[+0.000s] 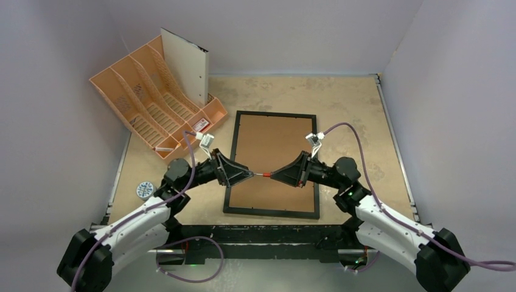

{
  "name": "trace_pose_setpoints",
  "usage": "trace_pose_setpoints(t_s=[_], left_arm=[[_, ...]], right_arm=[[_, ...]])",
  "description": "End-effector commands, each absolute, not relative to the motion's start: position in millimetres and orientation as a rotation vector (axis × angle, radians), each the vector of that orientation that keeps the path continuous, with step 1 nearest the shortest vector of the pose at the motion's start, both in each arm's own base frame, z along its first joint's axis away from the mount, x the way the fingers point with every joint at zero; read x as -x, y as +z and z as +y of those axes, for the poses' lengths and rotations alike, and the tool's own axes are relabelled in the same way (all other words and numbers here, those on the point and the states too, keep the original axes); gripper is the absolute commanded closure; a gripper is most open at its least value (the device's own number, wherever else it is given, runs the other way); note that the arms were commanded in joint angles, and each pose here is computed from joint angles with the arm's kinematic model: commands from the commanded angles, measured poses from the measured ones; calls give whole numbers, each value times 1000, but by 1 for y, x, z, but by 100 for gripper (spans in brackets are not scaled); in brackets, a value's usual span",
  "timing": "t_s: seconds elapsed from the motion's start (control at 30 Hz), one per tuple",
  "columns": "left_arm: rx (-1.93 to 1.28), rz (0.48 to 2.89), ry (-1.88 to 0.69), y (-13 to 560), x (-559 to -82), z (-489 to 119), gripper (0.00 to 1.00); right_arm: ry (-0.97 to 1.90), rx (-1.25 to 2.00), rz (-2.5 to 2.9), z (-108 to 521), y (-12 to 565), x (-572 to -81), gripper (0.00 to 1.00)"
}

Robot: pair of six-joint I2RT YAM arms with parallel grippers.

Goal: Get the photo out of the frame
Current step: Pick up the screwdriver from the center of the board, then adjust the photo frame at the center of the board.

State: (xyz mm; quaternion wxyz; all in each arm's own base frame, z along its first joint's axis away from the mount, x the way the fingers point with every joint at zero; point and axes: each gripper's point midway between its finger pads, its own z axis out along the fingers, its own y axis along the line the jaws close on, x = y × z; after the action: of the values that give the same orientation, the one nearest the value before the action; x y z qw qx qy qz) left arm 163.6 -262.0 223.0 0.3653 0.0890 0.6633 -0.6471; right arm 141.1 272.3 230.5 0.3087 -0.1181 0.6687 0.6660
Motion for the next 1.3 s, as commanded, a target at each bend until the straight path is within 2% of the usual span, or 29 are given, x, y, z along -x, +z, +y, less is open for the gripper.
trace_pose_setpoints(t_s=[0.0, 0.2, 0.5, 0.87, 1.27], left_arm=[[-180, 1897, -1323, 196, -190, -244, 15], [43, 2191, -997, 122, -198, -206, 12], [-1, 2451, -769, 53, -181, -183, 13], [-125, 2526, -843, 29, -161, -197, 23], [-255, 2472, -972, 41, -149, -246, 38]], right_arm=[[1545, 202, 1923, 263, 206, -162, 100], [1399, 27, 2098, 250, 163, -172, 100], [1253, -83, 2236, 239, 145, -180, 100], [1195, -93, 2251, 232, 146, -181, 100], [1072, -95, 2330, 227, 136, -190, 100]])
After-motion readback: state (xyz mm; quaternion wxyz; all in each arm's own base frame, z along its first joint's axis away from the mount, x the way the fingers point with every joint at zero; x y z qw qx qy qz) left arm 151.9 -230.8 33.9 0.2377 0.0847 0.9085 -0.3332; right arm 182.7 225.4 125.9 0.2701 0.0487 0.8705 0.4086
